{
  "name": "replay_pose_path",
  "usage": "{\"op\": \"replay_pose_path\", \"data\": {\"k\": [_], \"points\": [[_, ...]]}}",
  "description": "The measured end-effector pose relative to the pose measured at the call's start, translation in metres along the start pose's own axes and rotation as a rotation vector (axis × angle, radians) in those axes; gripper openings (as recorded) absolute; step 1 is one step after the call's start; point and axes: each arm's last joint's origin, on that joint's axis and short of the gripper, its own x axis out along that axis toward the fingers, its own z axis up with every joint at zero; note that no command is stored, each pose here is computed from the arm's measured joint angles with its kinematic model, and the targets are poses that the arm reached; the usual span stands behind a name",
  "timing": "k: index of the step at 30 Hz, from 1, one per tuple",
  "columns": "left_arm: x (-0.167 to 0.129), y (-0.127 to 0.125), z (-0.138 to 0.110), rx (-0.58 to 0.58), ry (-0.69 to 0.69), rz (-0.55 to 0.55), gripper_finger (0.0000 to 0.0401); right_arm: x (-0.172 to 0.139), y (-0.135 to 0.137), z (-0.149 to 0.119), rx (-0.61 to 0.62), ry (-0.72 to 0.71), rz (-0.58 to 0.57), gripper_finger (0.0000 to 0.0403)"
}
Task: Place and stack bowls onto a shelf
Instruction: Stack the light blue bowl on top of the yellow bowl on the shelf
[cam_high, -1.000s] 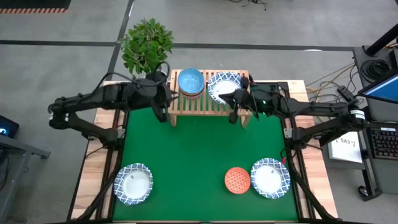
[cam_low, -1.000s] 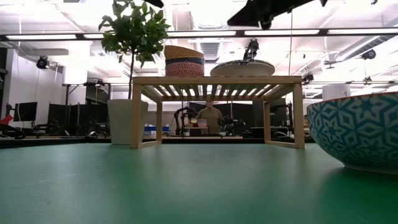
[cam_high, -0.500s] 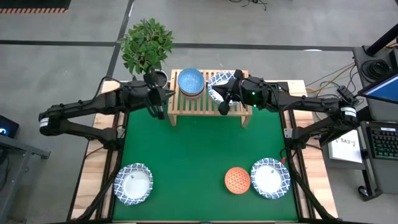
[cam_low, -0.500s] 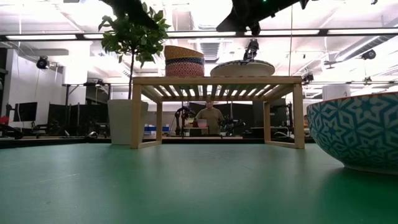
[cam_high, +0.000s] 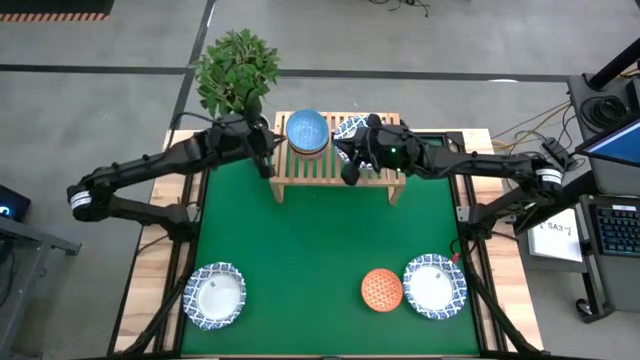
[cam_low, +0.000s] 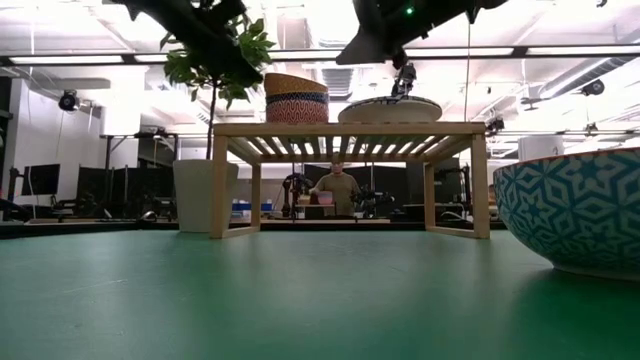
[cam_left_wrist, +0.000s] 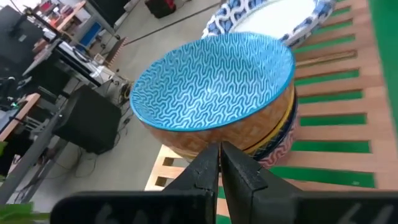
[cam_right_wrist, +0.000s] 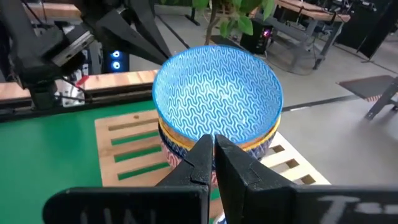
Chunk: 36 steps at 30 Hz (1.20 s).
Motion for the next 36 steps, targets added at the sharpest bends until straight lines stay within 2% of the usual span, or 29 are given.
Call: {"op": "replay_pose_path", "data": {"k": [5, 13, 22, 29, 36], "points": [[0.014, 0.004, -0.004, 0.004, 0.017, 0.014, 0.0, 0.005, -0.001, -0.004, 0.001, 0.021, -0.046, 0.0009], [0.025, 0.003, -0.009, -0.002, 0.05, 0.012, 0.0, 0.008, -0.002, -0.007, 0.01, 0.031, -0.054, 0.0009], [0.006, 0.011, -0.003, -0.012, 0.01, 0.068, 0.0, 0.011, -0.024, 0.001, 0.038, -0.062, -0.11, 0.0009], [-0.005, 0.019, 0.004, -0.017, -0.03, 0.1, 0.0, 0.016, -0.051, 0.006, 0.065, -0.178, -0.048, 0.0009], [0.0, 0.021, 0.009, -0.008, -0.102, 0.104, 0.0, 0.032, -0.06, 0.011, 0.05, -0.181, -0.046, 0.0009]]}}
